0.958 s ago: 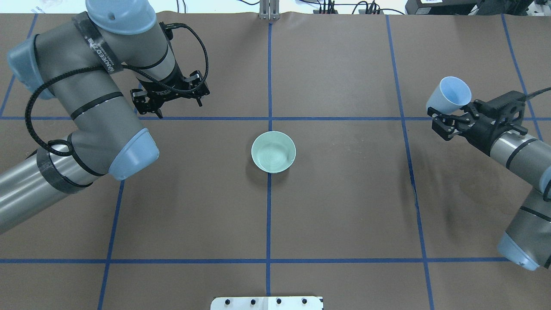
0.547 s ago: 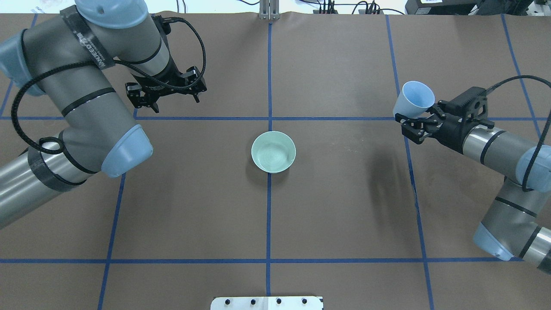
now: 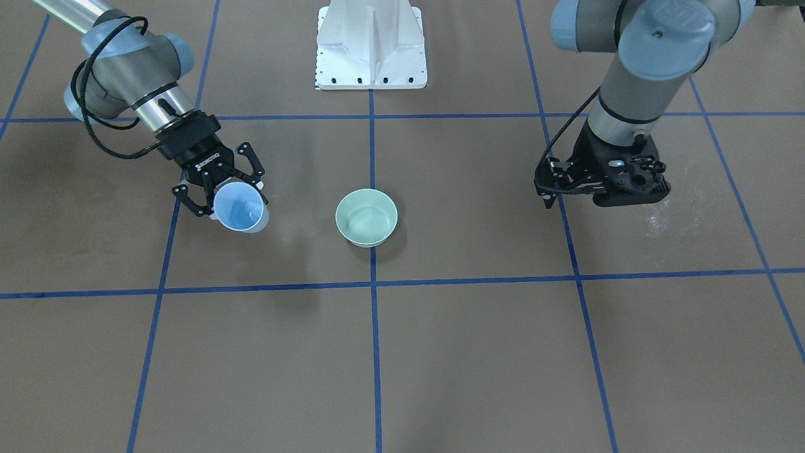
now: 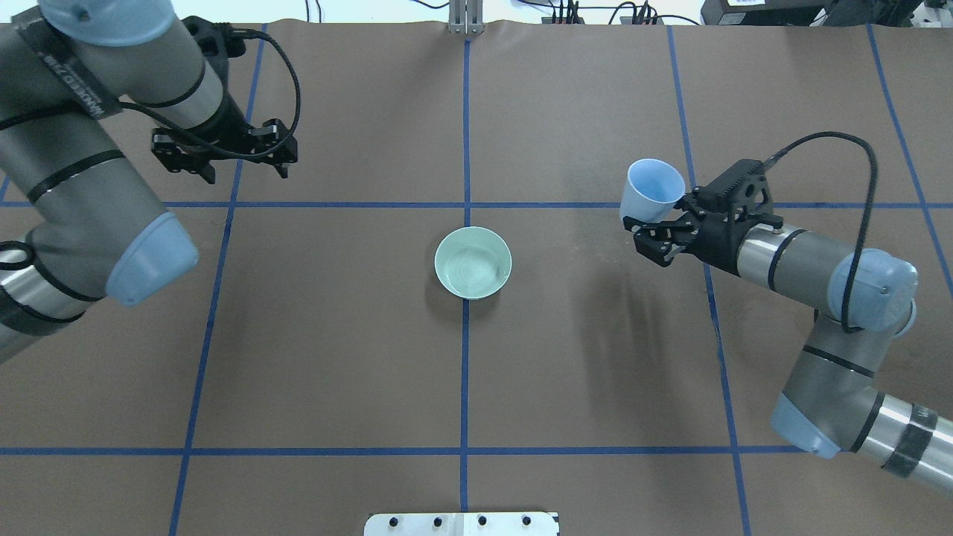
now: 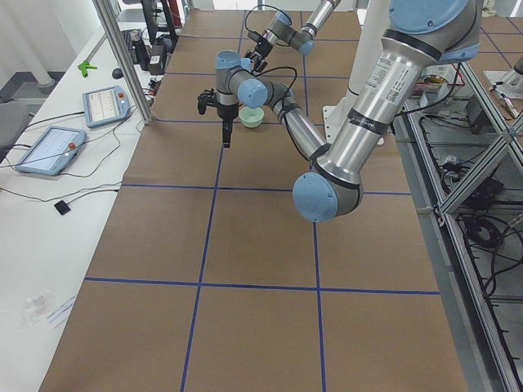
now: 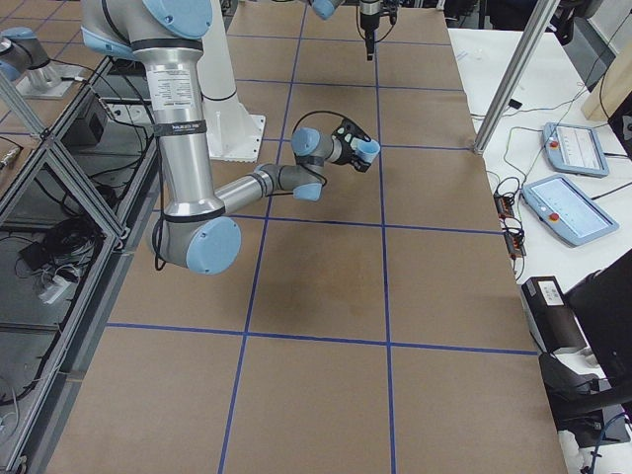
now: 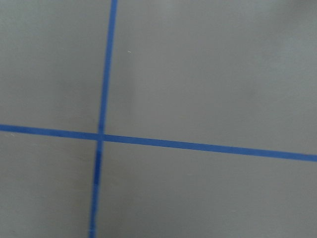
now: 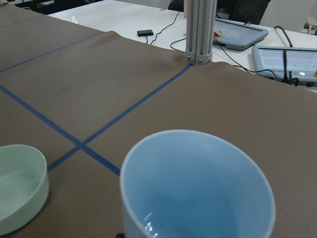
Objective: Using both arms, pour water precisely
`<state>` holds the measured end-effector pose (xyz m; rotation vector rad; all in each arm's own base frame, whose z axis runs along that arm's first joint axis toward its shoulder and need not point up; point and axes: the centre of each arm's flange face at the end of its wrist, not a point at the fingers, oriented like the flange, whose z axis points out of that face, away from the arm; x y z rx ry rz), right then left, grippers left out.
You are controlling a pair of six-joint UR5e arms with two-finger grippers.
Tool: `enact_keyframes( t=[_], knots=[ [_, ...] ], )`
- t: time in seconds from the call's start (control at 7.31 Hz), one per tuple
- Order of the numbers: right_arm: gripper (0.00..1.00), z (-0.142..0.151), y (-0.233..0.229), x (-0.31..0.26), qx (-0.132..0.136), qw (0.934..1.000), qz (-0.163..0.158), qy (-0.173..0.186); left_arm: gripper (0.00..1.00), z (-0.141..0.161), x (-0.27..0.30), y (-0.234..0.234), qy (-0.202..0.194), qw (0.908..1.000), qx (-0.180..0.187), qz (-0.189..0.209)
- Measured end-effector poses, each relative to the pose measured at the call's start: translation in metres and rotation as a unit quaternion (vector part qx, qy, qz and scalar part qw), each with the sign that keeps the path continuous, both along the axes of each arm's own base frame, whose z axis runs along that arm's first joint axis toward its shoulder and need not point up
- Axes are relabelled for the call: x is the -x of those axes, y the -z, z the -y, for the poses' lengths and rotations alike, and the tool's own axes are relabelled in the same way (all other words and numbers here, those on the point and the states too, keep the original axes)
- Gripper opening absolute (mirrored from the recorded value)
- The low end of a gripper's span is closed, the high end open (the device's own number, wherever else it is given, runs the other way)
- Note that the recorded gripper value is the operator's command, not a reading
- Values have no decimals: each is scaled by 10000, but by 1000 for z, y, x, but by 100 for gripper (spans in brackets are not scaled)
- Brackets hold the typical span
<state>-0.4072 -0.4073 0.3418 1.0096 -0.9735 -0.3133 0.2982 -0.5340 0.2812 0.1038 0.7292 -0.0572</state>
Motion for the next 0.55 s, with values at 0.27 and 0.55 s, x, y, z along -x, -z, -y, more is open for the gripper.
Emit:
enact_keyframes(
  t=[0.27, 0.55],
  knots=[
    [0, -26, 40, 30, 64, 9986, -433, 290, 100, 5, 17, -7, -16, 10000, -84, 40],
    [0, -39, 63, 56, -13, 9949, -812, 595, 100, 13, 42, -19, -145, 9994, -278, 151]
  ],
)
